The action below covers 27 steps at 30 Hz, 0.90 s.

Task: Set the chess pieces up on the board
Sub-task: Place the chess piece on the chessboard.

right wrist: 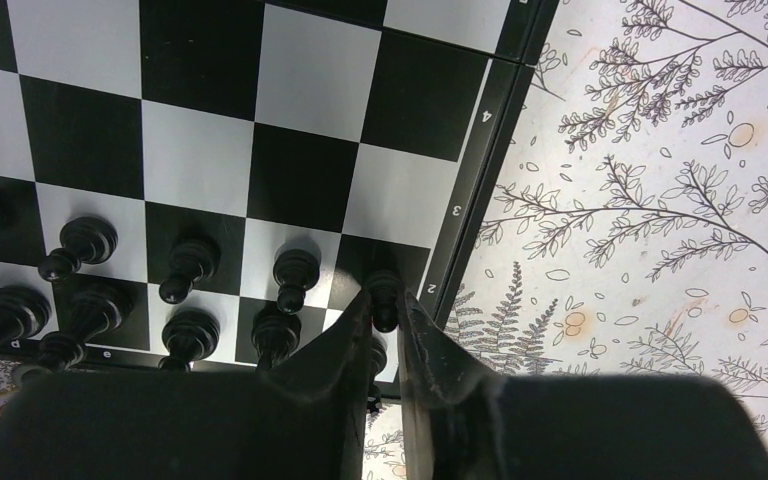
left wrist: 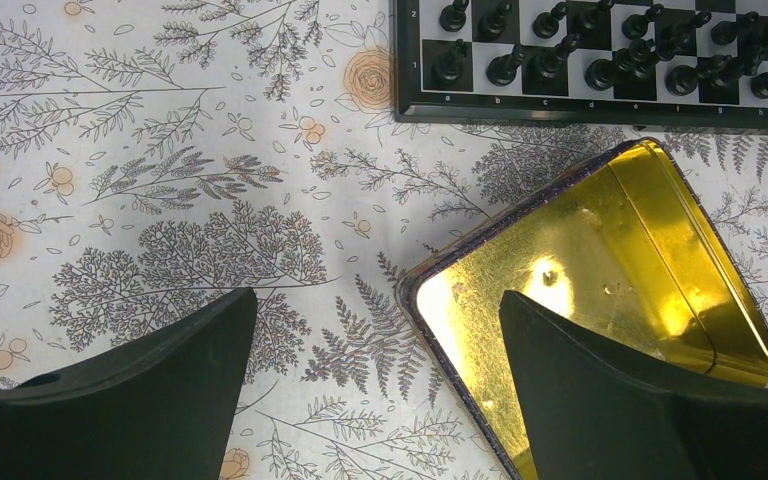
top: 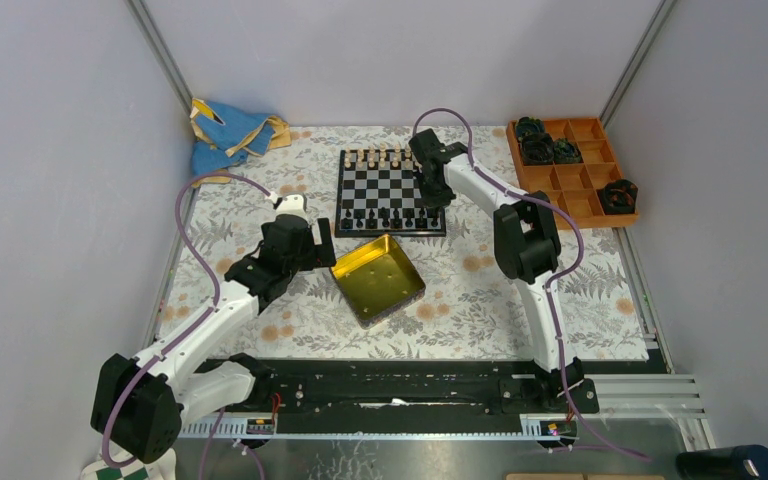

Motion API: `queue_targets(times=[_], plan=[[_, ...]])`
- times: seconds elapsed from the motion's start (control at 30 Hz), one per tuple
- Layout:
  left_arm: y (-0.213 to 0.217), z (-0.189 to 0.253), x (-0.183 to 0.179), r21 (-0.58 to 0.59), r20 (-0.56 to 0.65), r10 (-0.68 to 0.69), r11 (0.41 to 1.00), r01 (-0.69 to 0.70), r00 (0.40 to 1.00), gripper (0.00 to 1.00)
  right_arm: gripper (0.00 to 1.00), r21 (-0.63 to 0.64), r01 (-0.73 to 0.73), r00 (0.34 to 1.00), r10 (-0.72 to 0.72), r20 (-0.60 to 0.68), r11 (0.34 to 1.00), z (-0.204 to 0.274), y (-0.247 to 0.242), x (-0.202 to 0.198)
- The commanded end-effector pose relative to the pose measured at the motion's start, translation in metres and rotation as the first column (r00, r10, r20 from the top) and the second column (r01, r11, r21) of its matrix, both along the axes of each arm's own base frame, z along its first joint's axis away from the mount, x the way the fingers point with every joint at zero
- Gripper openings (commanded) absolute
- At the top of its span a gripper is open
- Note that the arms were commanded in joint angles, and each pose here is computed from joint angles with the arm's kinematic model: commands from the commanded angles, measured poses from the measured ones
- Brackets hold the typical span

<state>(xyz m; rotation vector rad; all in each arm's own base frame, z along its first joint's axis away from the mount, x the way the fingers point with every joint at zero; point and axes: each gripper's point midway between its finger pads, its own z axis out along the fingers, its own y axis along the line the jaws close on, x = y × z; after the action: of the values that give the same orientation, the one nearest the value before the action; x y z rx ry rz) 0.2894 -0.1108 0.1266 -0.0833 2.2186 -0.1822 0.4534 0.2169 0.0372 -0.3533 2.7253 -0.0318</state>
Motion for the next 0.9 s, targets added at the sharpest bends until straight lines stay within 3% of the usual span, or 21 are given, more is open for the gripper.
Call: queue_targets(times=[0.0, 0.27, 0.53, 0.73, 0.87], plan=[[0.0, 0.006, 0.008, -0.014, 0.038, 0.015, 1.0, -0.014, 0.999, 0.99, 0.22, 0.026, -0.013, 1.0, 0.012, 0.022, 1.0, 0.012, 0.003, 0.008], [0.0, 0.006, 0.008, -0.014, 0.037, 0.014, 1.0, -0.014, 0.999, 0.99, 0.28, 0.035, -0.014, 0.998, 0.012, 0.057, 0.999, 0.025, 0.003, 0.014], [0.004, 0.008, 0.008, 0.007, 0.044, 0.025, 1.0, -0.025, 0.999, 0.99, 0.34, 0.072, -0.015, 0.99, 0.005, 0.141, 0.997, 0.068, 0.008, 0.026], [0.024, 0.019, 0.015, 0.027, 0.089, 0.101, 0.994, -0.104, 0.991, 0.99, 0.53, 0.132, -0.013, 0.972, -0.019, 0.236, 0.991, 0.116, 0.009, 0.026], [0.033, 0.027, 0.023, 0.025, 0.111, 0.139, 0.989, -0.143, 0.984, 0.99, 0.69, 0.158, 0.013, 0.926, -0.072, 0.37, 0.987, 0.157, -0.008, 0.016]])
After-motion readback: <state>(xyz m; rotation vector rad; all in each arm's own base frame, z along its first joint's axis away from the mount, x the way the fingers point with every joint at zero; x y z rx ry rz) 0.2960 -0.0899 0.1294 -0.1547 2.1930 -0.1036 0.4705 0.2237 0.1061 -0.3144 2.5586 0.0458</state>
